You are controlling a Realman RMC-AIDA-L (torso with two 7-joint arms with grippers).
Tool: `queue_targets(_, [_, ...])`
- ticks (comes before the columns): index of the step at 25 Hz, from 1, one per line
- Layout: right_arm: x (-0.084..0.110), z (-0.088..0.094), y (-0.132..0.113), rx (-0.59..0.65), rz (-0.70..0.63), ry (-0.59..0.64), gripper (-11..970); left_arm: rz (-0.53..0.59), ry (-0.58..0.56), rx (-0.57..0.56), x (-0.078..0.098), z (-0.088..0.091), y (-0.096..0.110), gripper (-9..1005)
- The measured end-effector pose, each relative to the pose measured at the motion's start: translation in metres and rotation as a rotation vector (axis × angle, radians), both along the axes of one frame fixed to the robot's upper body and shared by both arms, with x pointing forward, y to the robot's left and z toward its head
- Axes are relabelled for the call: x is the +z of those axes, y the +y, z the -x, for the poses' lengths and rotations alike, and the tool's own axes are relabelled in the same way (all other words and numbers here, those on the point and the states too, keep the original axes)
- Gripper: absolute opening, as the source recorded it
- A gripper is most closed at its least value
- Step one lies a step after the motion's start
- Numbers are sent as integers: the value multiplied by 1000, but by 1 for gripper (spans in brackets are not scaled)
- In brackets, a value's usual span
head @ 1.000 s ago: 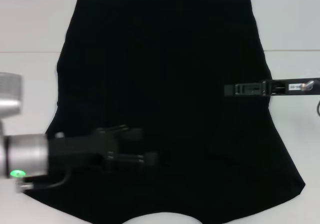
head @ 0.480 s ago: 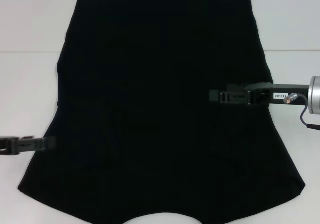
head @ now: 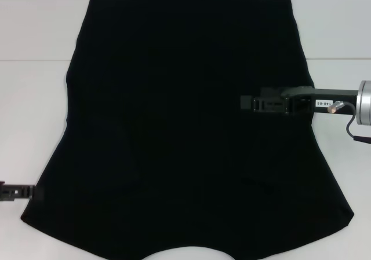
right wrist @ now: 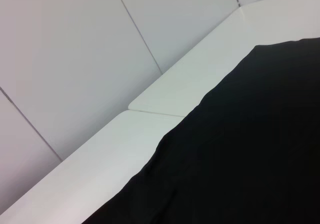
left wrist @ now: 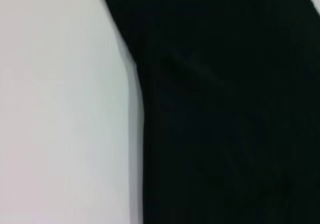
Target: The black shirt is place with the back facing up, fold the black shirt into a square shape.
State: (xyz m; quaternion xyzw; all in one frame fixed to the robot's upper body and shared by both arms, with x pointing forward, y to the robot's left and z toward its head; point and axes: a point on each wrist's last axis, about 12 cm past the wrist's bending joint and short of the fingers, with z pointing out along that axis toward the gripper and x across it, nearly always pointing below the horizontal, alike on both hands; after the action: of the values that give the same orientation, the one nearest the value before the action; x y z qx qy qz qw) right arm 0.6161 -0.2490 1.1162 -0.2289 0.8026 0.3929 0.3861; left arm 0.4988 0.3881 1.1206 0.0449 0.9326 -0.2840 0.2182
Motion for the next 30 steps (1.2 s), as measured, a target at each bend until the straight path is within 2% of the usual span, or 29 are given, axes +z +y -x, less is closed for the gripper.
queue_targets(9, [2,-2,-3,-9,5,-8,942,-89,79,-56,-12,-9,-13,949])
queue_targets(16, [1,-2,-3,-10,6,-8,941,-119,96,-40,-14,-16,-15,948])
queue_targets(30, [0,0,-5,-13,8,-11,941,-123,122,-55,-20,-17,-18,949])
